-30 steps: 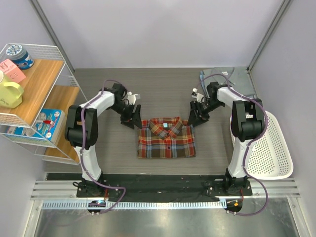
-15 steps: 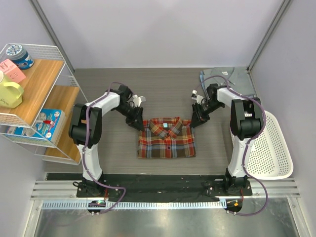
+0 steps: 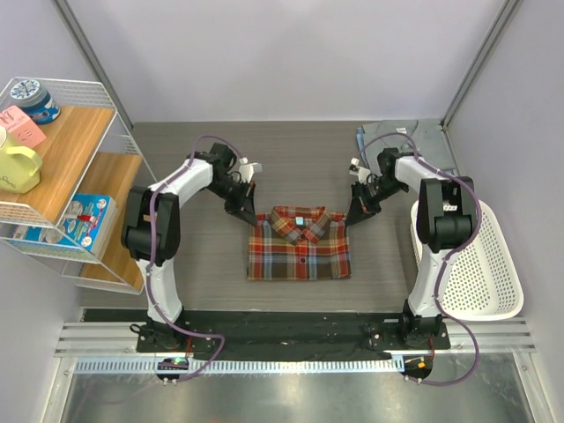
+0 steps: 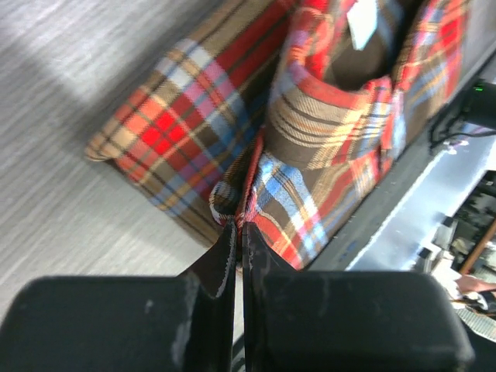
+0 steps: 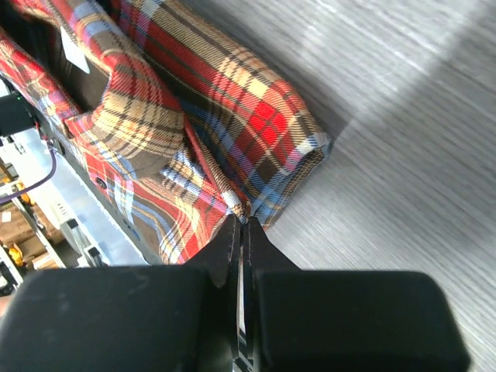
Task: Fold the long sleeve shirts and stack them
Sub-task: Fold the shirt
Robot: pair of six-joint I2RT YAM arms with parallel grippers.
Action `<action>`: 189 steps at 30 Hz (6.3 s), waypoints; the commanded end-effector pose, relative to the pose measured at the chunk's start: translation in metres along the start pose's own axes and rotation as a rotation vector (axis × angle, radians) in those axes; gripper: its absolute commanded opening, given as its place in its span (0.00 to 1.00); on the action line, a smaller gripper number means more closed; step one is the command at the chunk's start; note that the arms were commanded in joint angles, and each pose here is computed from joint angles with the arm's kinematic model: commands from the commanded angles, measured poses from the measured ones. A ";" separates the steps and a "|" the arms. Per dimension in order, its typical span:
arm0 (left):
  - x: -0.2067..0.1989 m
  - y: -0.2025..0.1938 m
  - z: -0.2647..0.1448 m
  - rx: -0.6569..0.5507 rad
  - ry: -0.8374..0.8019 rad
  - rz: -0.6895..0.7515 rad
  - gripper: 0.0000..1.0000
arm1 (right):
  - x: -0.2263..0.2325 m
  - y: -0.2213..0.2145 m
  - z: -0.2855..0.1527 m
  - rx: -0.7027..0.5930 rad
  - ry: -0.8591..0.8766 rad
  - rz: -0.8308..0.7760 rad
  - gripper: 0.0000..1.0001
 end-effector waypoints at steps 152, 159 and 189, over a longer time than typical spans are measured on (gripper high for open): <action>-0.043 0.055 -0.019 -0.333 0.018 0.264 1.00 | 0.078 0.102 -0.064 -0.527 0.203 0.081 1.00; -0.102 -0.015 0.041 -0.179 0.299 0.983 0.97 | 0.042 0.025 -0.044 -0.482 -0.017 0.351 1.00; -0.159 -0.039 0.188 -0.263 0.070 1.413 0.35 | 0.024 -0.052 -0.006 -0.416 0.053 0.621 0.99</action>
Point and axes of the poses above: each gripper's point midway between its finger pads, its own z axis out along the fingers, its own x axis along the line the jaws close on, y = z × x, the point moved 3 cm from there along -z, back along the fingers, and after that the axes turned 5 degrees about -z, right-handed, at the moved point
